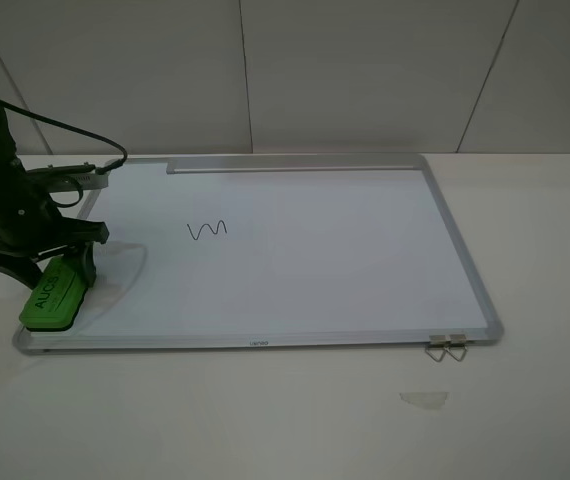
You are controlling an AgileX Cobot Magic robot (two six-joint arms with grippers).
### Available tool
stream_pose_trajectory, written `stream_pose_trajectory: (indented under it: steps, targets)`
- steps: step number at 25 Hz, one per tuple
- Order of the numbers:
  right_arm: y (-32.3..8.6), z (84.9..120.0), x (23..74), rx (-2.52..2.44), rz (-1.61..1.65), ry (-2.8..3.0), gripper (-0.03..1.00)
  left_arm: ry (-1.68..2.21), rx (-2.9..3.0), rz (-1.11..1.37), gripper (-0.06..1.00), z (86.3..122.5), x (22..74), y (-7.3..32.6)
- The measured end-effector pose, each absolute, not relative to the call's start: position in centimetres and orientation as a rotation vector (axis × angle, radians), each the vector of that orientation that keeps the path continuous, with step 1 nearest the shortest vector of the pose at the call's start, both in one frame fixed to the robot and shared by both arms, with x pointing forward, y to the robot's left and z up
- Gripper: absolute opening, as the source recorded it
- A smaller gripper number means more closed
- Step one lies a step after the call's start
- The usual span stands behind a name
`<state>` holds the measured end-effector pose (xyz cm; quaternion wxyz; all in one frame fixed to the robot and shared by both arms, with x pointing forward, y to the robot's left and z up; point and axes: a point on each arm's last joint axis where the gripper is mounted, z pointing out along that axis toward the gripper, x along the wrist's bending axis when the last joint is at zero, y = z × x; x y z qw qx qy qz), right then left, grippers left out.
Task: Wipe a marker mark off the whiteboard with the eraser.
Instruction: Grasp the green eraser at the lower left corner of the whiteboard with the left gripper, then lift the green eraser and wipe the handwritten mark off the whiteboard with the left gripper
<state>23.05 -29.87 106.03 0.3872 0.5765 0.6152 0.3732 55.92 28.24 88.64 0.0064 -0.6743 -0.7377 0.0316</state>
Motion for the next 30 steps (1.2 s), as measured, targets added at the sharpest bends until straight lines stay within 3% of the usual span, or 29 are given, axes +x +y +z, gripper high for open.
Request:
stream_pose_trajectory:
  steps: [22, 30]
  targets:
    - [-29.9, 106.0, 23.1, 1.467, 0.950, 1.566, 0.82, -2.286, -2.076, 0.160, 0.59, 88.9, 55.4, 28.2]
    - [-29.9, 106.0, 23.1, 1.467, 0.950, 1.566, 0.82, -2.280, -2.116, 0.145, 0.59, 93.1, 56.0, 28.1]
